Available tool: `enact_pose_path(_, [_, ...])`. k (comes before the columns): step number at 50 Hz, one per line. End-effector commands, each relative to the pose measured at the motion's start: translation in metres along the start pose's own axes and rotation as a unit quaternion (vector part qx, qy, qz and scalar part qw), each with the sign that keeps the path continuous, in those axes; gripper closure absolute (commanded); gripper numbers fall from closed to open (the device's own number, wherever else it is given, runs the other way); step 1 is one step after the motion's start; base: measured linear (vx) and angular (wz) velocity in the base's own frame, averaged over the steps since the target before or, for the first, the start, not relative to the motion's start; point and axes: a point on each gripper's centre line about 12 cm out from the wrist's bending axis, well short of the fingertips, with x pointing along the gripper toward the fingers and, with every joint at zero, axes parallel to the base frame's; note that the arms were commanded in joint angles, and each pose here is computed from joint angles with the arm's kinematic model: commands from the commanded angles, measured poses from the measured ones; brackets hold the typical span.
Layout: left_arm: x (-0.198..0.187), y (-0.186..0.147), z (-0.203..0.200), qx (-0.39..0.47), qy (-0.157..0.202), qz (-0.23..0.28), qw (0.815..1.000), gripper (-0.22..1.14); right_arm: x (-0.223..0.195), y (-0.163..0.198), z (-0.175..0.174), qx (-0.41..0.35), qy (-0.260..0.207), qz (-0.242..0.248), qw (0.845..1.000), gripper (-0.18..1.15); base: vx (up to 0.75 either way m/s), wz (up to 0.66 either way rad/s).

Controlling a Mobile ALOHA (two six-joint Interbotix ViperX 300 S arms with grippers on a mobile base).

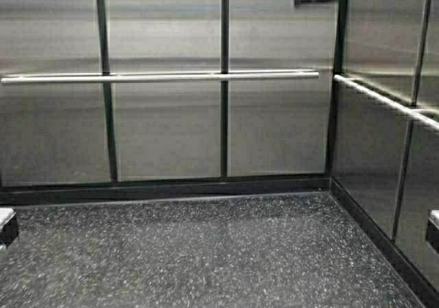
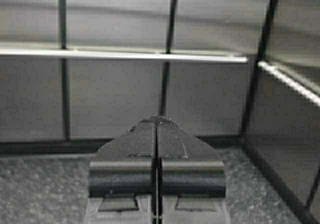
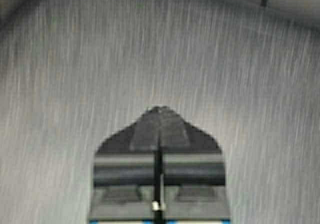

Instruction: Navigate to elevator, push the call button, then enter the elevator

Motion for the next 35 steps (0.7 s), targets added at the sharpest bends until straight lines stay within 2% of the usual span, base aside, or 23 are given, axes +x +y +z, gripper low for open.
enact_pose_path(1, [-0.011,-0.004,0.007,-0.011,-0.026,-0.011,1.000,0.89,-0.013,0.003,-0.023,0.003,0.024,0.001,1.000,0.92,0.31,-0.24])
enact_pose_path(4, [-0.018,-0.005,0.015,-0.011,-0.049,-0.014,0.999,0.89,-0.017,0.006,-0.012,0.002,0.000,0.006,1.000,0.92,0.28,-0.19])
enact_pose_path(7, [-0.022,-0.006,0.023,-0.007,-0.068,-0.017,0.998,0.89,-0.017,0.013,0.014,-0.009,-0.044,0.020,0.999,0.92,0.25,-0.06])
enact_pose_path(10, [-0.021,-0.007,0.025,-0.002,-0.068,-0.017,0.998,0.89,-0.013,0.013,0.035,-0.013,-0.071,0.023,0.997,0.92,0.29,-0.01])
enact_pose_path(12, [-0.017,-0.006,0.021,0.005,-0.057,-0.015,0.998,0.89,-0.009,0.009,0.040,-0.012,-0.076,0.017,0.997,0.92,0.37,0.00])
enact_pose_path(15, [-0.014,-0.005,0.014,0.002,-0.040,-0.012,0.999,0.89,-0.008,0.007,0.027,-0.009,-0.052,0.013,0.999,0.92,0.42,0.04])
enact_pose_path(21, [-0.016,-0.005,0.015,0.001,-0.046,-0.011,0.999,0.89,-0.014,0.012,0.003,-0.003,-0.025,0.018,1.000,0.92,0.41,0.12])
enact_pose_path(23, [-0.015,-0.005,0.016,0.004,-0.044,-0.012,0.999,0.89,-0.018,0.012,0.005,0.004,-0.032,0.018,0.999,0.92,0.35,0.00])
enact_pose_path(28, [-0.007,-0.004,0.016,0.012,-0.032,-0.006,0.999,0.89,-0.025,0.009,0.038,-0.003,-0.078,0.014,0.997,0.92,0.37,0.22])
enact_pose_path(31, [0.001,-0.003,0.010,0.016,-0.012,-0.005,1.000,0.89,-0.023,0.007,0.041,-0.006,-0.078,0.010,0.997,0.92,0.41,0.11])
enact_pose_path(35, [0.006,-0.002,0.002,0.012,0.009,-0.003,1.000,0.89,-0.026,-0.005,0.026,0.004,-0.054,-0.009,0.998,0.92,0.43,0.12])
